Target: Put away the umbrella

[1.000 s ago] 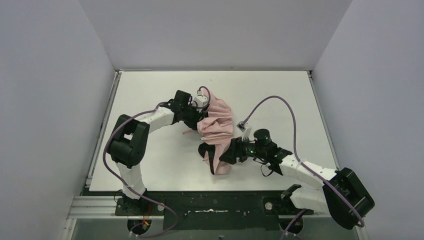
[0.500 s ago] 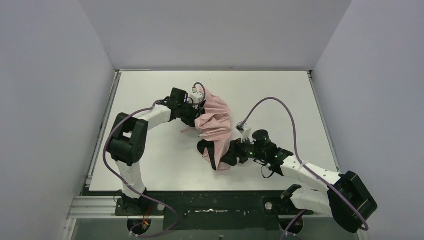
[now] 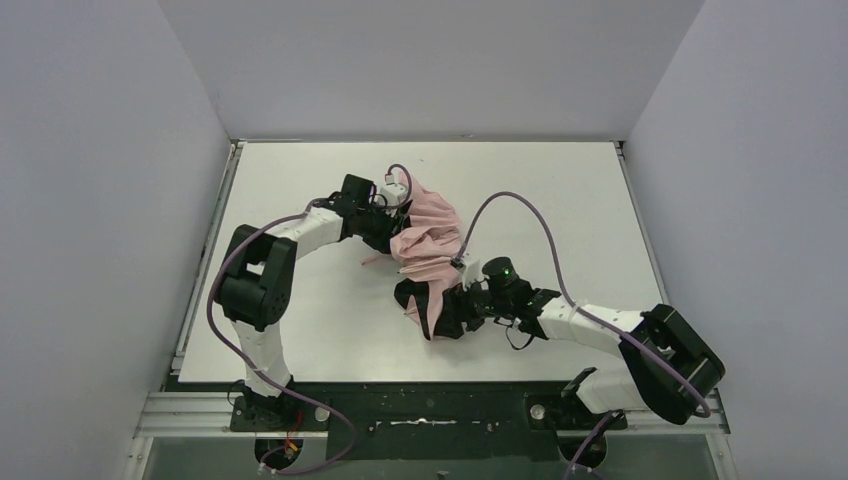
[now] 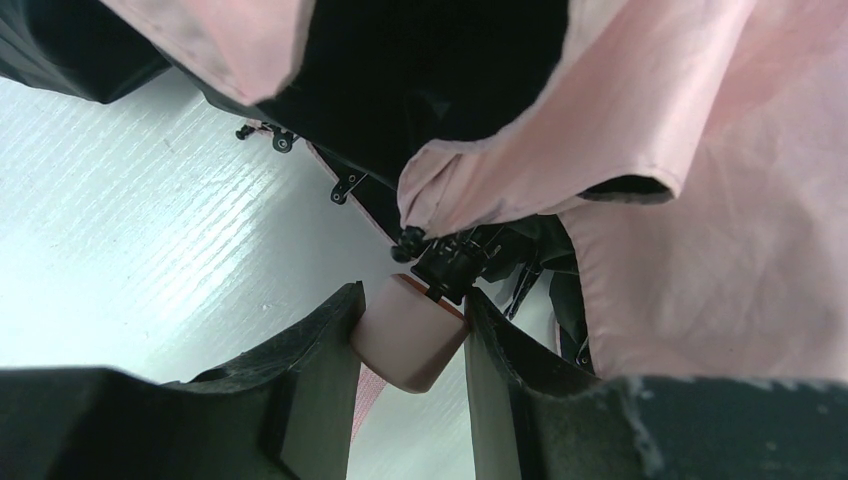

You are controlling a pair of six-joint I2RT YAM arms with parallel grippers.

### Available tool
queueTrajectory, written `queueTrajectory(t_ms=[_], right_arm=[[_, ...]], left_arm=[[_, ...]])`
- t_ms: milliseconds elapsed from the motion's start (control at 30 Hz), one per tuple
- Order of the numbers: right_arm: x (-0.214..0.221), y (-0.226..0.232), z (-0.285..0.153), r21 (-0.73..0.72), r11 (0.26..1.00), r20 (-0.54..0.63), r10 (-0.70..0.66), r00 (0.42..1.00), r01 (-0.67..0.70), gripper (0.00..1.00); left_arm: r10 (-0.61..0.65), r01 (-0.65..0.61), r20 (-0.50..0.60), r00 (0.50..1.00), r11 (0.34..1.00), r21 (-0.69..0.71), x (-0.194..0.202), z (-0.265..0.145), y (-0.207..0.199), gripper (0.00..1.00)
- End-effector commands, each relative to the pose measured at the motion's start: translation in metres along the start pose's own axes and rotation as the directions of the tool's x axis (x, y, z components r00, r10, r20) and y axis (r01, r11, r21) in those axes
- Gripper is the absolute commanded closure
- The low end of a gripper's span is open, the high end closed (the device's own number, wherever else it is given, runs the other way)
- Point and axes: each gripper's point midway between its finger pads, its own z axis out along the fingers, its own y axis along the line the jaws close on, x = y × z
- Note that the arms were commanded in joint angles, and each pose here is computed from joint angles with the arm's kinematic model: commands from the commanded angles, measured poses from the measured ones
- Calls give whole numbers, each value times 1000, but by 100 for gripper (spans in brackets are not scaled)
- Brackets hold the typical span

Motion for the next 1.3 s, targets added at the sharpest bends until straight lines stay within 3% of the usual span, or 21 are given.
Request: queueTrajectory(t_ms=[0,167,467,700,1000,1267], right_arm=[[-31,18,9,-74,991,65,-103,993,108,36],[-21,32,10,-123,988,14,-92,996,93,37],[22,41,5,-138,990,-133,-14,991,-5,54],[14,39,8,-110,993,-89,19,996,-29,74],[-1,61,-9,-143,989,-23,45,999,-48,89],[-1,80,-31,-143,975,-82,158,984,-169,96]], left_arm=[[27,-29,66,997,999,37,-30,-5,-5,100],[20,-22,63,998,1000,19,-30,-5,-1,100],[-13,18,71,997,998,-67,-38,-9,18,100],[-12,17,67,998,997,-72,-39,-9,20,100],[-32,39,74,997,994,-99,-42,-10,27,100],[-24,41,104,994,987,-157,-47,-13,36,100]])
